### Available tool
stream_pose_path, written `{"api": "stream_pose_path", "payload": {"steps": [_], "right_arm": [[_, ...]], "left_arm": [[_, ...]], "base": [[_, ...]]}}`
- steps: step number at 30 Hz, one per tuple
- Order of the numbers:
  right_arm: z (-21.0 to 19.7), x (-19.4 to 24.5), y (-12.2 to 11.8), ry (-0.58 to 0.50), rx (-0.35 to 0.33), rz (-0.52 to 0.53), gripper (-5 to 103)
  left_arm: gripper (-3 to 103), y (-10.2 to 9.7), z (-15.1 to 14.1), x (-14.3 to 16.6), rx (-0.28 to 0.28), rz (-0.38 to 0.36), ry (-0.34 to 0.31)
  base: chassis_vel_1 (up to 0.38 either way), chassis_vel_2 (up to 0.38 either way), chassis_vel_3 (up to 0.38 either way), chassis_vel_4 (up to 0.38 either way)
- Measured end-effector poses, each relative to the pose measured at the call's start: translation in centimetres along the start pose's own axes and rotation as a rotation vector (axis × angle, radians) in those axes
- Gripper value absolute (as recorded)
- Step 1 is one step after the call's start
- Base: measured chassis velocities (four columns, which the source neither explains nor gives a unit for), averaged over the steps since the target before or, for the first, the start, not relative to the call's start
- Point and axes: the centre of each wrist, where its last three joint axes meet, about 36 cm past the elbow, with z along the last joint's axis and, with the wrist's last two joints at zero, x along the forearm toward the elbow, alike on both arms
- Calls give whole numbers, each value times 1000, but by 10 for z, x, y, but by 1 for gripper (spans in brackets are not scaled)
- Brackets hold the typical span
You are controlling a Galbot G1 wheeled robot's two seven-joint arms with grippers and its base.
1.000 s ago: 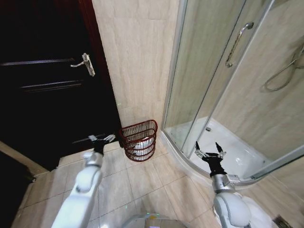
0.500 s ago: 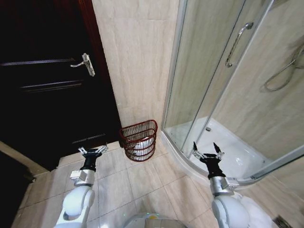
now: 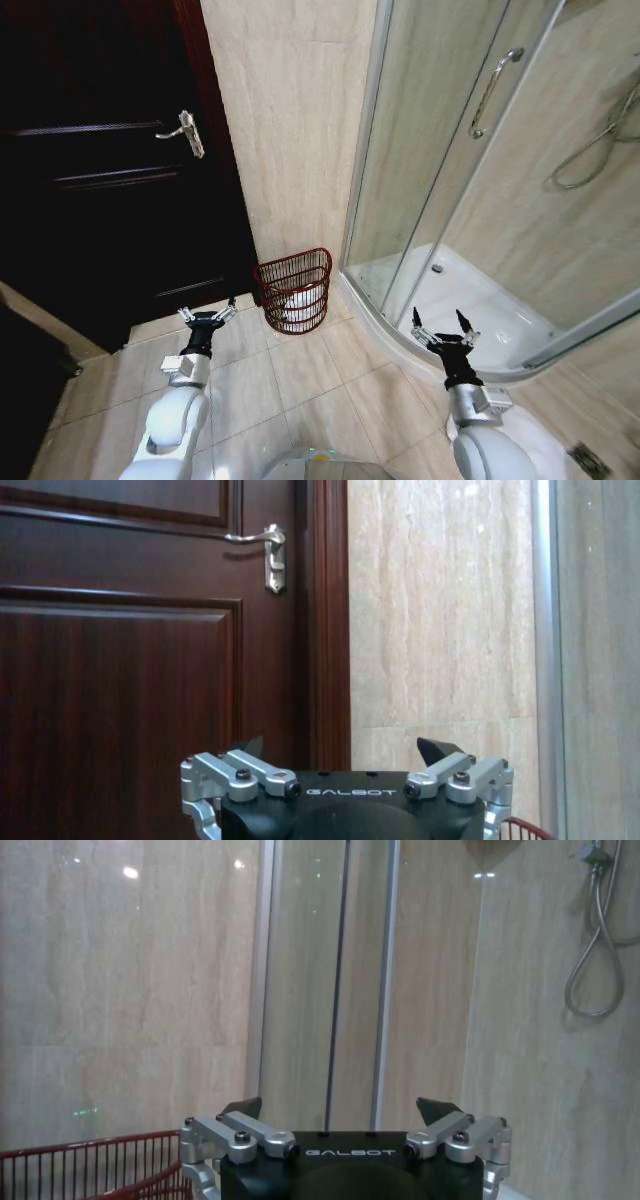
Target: Discard the used towel into the hamper.
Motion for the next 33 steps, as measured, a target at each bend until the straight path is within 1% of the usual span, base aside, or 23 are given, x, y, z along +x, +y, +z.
{"api": "stream_pose_path", "payload": {"steps": [7,19,25,33], "right_arm": [[-1,3,3,3,9,3,100],[0,12,9,0,14,12,100],[4,14,12,0,6,49,100],[9,16,10,9,0,111,100]], "left_arm": [[100,3,8,3,-1,7,1],[100,4,11,1,12,30,-8],[100,0,13,-2,19,42,-10],[100,-3,11,-9,20,52,-13]], "base": [[115,-97,-111,90],[129,-126,-123,125],[85,-81,-74,95],[0,0,0,0]]}}
